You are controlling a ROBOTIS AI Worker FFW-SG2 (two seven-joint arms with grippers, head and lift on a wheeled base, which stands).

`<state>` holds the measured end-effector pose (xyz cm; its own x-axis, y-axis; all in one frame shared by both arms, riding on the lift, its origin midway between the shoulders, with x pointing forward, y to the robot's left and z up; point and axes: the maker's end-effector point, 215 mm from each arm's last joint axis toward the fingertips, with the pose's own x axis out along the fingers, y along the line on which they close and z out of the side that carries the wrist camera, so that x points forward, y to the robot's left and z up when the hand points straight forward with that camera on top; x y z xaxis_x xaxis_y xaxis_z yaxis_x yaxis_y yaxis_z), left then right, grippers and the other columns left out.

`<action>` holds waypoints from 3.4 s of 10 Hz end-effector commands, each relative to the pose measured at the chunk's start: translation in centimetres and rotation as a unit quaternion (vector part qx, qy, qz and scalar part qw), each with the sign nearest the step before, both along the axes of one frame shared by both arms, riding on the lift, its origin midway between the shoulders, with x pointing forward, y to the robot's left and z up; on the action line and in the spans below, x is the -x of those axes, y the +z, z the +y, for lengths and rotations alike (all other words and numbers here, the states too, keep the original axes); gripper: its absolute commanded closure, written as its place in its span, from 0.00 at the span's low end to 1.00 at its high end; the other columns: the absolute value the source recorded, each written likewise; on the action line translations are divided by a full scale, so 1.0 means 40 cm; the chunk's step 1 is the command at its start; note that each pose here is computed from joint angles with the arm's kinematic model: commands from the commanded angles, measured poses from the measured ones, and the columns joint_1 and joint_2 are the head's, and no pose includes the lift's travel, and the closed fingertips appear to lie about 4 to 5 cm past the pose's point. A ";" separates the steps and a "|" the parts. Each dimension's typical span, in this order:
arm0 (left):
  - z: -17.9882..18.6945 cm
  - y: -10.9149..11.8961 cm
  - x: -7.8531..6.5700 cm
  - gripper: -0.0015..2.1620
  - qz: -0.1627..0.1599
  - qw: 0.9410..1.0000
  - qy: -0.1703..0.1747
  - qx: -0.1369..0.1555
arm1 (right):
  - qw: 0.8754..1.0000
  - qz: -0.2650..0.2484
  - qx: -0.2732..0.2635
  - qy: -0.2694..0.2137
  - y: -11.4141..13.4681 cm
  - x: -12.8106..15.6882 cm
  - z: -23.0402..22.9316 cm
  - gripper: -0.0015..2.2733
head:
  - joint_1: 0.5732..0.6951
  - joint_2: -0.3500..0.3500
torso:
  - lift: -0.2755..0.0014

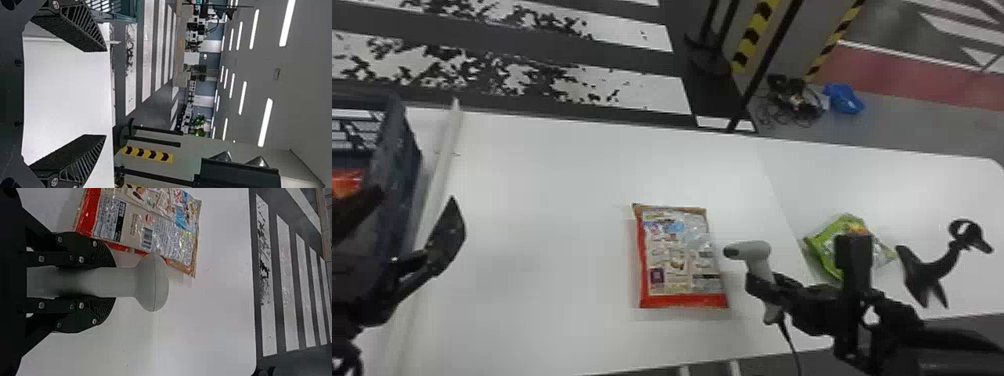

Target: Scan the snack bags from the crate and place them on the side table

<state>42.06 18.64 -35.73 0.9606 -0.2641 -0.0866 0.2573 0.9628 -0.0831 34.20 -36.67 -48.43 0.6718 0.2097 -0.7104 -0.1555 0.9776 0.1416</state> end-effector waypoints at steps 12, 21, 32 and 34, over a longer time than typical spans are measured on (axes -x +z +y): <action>0.004 -0.014 0.003 0.05 0.006 1.000 0.001 0.003 | 1.000 0.005 -0.008 0.023 0.026 -0.014 0.089 0.99 | 1.00 0.23 | 0.65; -0.001 -0.011 0.003 0.05 0.006 1.000 -0.001 0.003 | 0.998 -0.026 0.045 -0.043 -0.057 -0.159 -0.174 0.99 | 1.00 0.03 | 0.65; 0.000 -0.016 0.001 0.05 0.007 1.000 -0.001 0.002 | 0.997 -0.036 0.048 -0.043 -0.108 -0.177 -0.169 0.39 | 1.00 0.03 | 0.65; -0.001 -0.016 0.002 0.05 0.007 1.000 -0.001 0.003 | 0.997 -0.037 0.050 -0.046 -0.105 -0.175 -0.175 0.08 | 1.00 0.03 | 0.65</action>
<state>42.01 18.57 -36.34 0.9582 -0.2682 -0.0991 0.2596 0.9613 -0.0922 41.25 -43.51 -52.72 0.7353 0.0787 -0.6732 -0.0730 0.9967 0.0368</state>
